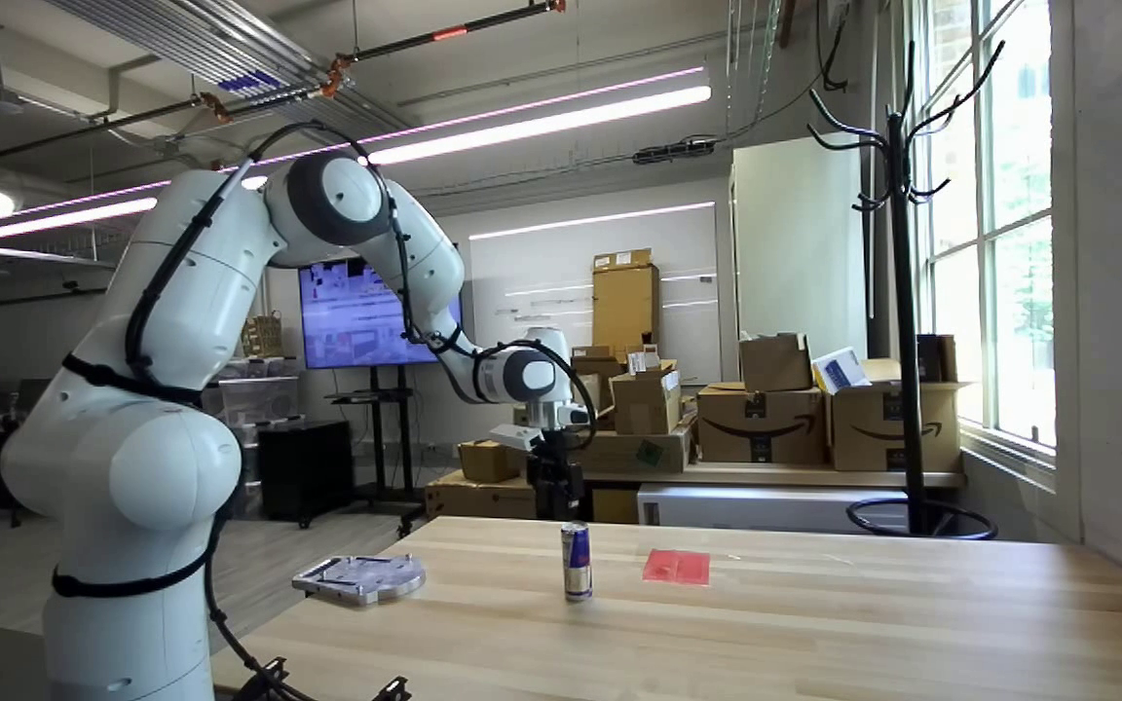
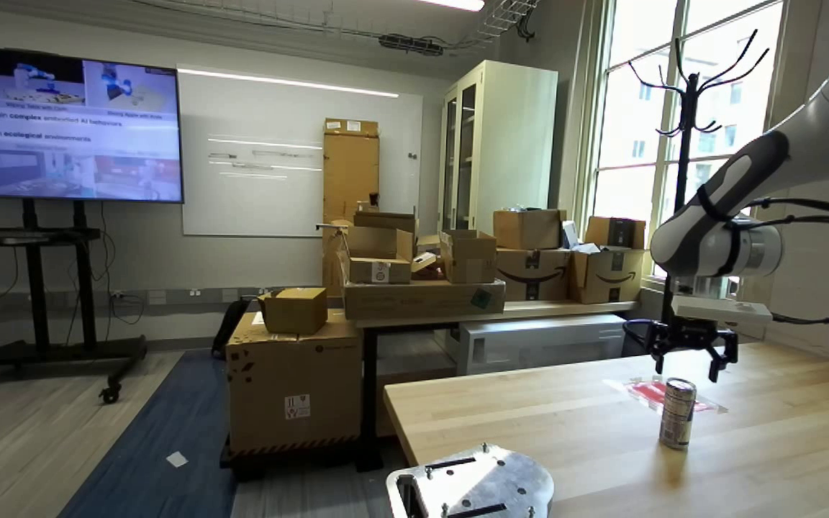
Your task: Place the soda can on the metal object
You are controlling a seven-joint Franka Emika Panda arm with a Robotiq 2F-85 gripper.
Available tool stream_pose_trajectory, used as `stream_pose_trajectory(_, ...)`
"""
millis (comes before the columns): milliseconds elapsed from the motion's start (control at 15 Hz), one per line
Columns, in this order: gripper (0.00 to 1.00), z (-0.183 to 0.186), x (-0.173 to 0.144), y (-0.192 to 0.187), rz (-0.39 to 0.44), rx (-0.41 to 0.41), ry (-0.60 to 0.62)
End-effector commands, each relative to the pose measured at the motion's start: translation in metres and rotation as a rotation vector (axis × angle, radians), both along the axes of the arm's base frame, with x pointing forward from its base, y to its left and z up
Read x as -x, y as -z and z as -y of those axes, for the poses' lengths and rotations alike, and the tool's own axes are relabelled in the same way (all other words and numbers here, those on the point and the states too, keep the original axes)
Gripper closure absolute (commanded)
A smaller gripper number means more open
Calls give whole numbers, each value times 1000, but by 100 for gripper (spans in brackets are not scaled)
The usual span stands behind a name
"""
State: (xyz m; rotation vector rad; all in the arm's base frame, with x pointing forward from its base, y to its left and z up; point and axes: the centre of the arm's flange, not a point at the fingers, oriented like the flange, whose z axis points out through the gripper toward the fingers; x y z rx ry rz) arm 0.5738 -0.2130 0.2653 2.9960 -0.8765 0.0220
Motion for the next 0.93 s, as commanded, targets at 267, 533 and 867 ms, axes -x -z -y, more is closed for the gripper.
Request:
stream_pose_trajectory(267,0,22,-30,23,28,-2,13)
stream_pose_trajectory(533,0,32,-34,40,26,-9,30)
stream_pose_trajectory(867,0,33,-39,58,16,-18,38)
